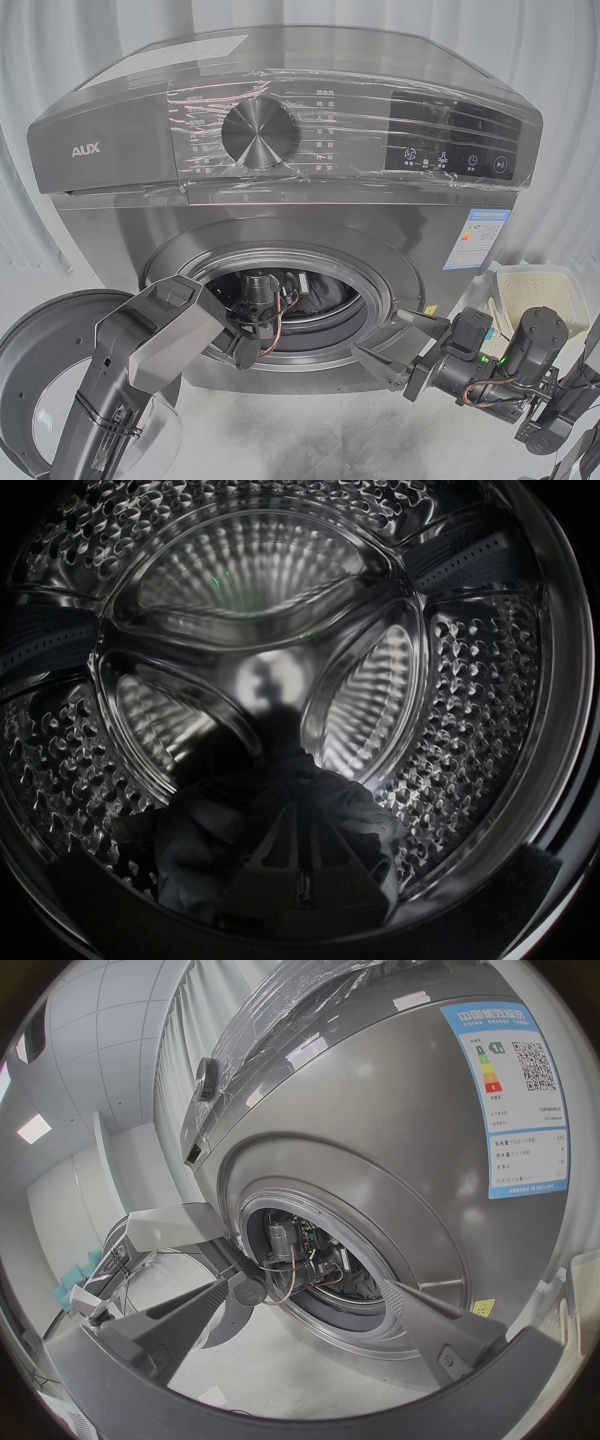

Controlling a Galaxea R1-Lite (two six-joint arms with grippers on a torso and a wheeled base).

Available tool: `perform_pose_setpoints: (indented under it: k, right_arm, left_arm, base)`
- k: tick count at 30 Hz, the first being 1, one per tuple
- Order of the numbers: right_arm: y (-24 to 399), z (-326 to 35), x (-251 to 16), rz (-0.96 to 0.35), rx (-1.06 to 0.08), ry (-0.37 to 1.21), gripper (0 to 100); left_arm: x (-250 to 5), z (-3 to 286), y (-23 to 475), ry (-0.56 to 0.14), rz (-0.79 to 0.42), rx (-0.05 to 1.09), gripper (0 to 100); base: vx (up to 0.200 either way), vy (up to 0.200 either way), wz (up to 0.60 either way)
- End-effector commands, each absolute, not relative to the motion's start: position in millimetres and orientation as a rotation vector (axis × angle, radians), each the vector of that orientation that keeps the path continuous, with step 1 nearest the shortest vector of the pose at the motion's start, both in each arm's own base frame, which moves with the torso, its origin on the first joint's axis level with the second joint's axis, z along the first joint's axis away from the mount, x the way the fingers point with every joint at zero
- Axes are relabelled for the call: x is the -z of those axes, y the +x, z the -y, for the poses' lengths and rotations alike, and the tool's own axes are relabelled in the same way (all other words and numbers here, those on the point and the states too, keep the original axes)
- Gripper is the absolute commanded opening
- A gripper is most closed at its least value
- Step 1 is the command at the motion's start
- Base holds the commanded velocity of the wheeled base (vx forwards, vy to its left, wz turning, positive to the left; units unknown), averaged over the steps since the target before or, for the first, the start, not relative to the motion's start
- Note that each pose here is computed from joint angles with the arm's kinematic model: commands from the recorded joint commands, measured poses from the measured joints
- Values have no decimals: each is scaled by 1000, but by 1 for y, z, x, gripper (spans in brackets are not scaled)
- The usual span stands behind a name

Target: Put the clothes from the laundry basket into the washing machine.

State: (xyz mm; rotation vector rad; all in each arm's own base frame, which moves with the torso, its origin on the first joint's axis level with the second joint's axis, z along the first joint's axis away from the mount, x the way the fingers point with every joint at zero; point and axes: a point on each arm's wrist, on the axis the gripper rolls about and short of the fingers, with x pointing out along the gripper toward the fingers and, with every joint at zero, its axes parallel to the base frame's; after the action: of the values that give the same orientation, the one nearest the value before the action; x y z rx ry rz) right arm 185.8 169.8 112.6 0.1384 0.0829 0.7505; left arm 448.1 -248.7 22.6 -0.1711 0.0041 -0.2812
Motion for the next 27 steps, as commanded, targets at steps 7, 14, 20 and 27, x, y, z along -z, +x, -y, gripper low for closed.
perform_pose_setpoints:
  k: [7, 14, 20, 27]
  right_arm:
    - [185, -169, -111, -88, -751, 136, 100]
    - [184, -169, -110, -95, -755, 136, 100]
    - [185, -168, -111, -93, -750, 136, 100]
    - [185, -168, -110, -94, -749, 136, 100]
  left_arm:
    - [-14, 244, 455, -168, -4, 263, 0]
    - [-11, 248, 446, -163, -27, 278, 100]
    - [-15, 253, 416, -131, -102, 316, 100]
    - [-30, 257, 367, -99, -157, 373, 100]
  base:
    - [0, 0, 0]
    - [0, 0, 0]
    - [0, 0, 0]
    - [0, 0, 0]
